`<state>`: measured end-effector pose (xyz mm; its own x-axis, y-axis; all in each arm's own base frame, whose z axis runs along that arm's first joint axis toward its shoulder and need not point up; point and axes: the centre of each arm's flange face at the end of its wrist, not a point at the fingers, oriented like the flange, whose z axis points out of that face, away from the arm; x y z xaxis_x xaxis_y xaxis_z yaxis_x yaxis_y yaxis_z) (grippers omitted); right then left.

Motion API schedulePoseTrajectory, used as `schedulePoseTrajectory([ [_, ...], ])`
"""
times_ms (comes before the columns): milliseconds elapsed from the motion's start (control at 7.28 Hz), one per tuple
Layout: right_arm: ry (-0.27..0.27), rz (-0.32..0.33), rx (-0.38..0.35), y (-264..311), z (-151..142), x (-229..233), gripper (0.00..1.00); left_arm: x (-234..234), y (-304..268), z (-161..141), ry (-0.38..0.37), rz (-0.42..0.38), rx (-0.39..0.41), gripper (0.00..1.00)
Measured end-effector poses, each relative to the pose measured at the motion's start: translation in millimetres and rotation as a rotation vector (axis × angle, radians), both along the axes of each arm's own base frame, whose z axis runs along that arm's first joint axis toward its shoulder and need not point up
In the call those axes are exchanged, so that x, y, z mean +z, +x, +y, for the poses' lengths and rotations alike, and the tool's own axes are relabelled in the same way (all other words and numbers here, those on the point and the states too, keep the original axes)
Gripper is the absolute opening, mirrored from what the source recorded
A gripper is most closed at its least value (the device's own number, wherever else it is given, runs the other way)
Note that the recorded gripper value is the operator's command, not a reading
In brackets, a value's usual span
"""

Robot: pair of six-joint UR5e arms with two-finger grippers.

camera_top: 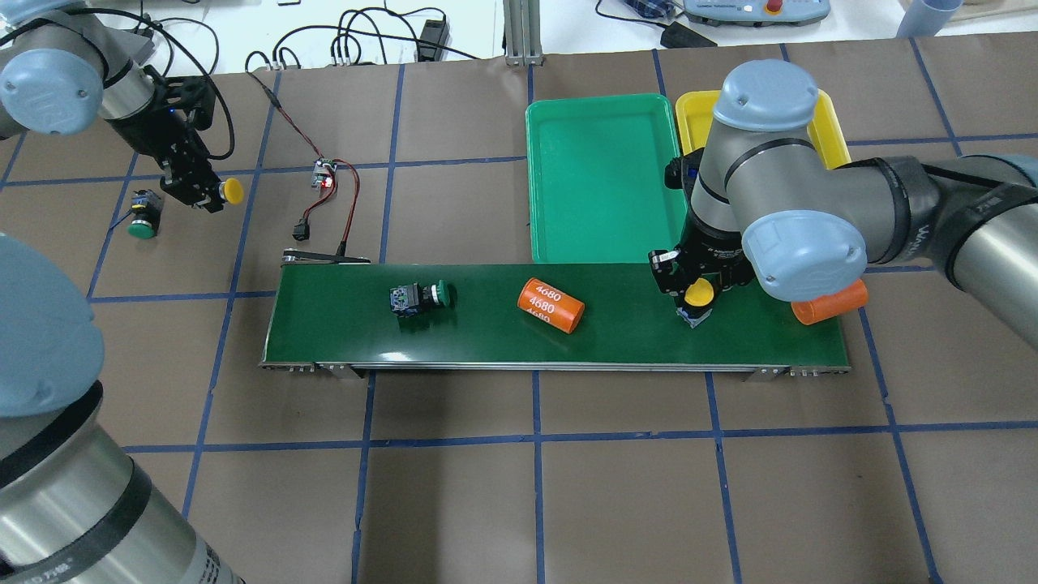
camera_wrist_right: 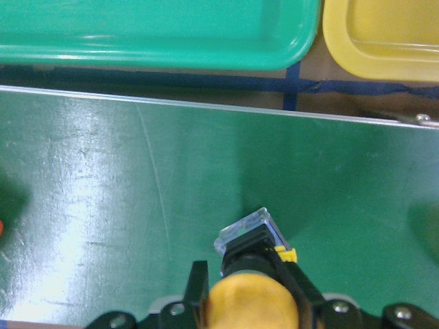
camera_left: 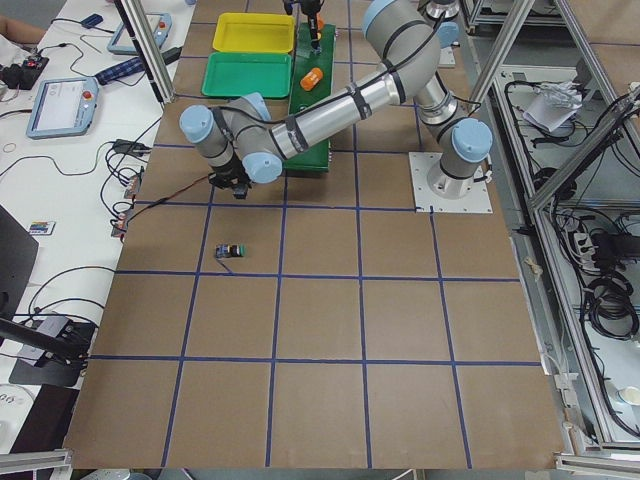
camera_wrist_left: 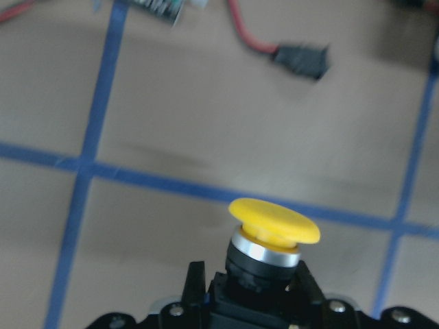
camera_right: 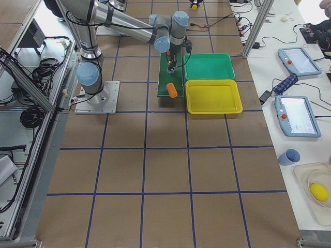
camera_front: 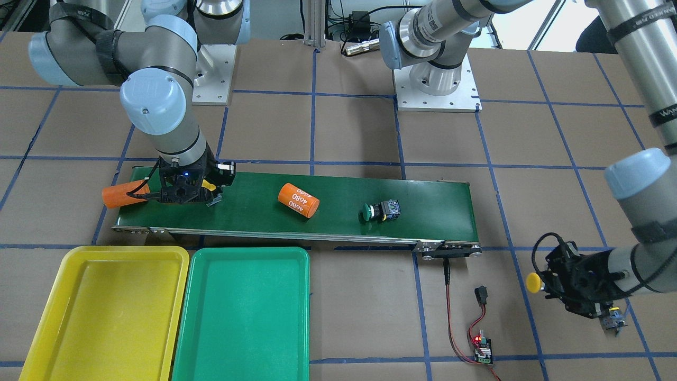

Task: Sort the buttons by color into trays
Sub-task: 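Drop yellow button in yellow tray with right gripper while left places one on belt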

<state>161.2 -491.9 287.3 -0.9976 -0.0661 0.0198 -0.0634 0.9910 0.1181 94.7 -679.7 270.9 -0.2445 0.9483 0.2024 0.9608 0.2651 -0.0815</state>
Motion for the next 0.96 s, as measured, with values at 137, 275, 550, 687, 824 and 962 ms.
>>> schedulePoseTrajectory([
  [137, -0.017, 0.021, 0.009, -5, -7, 7, 0.28, 7, -33, 31, 0.026, -0.002, 0.014, 0.00],
  [275, -0.043, 0.032, 0.016, -8, -18, 19, 0.28, 11, -62, 60, 0.042, -0.007, 0.025, 0.00],
  [550, -0.079, 0.032, 0.036, -34, -52, 36, 0.28, 10, -111, 94, 0.007, -0.032, 0.029, 0.00],
  [687, -0.083, 0.026, 0.069, -64, -73, 36, 0.28, 5, -125, 108, 0.006, -0.038, 0.043, 0.00],
  [824, -0.080, 0.019, 0.110, -99, -97, 30, 0.28, -1, -132, 123, 0.014, -0.039, 0.056, 0.10],
  [962, -0.079, 0.012, 0.138, -128, -122, 23, 0.28, -5, -137, 136, 0.018, -0.041, 0.065, 0.19],
])
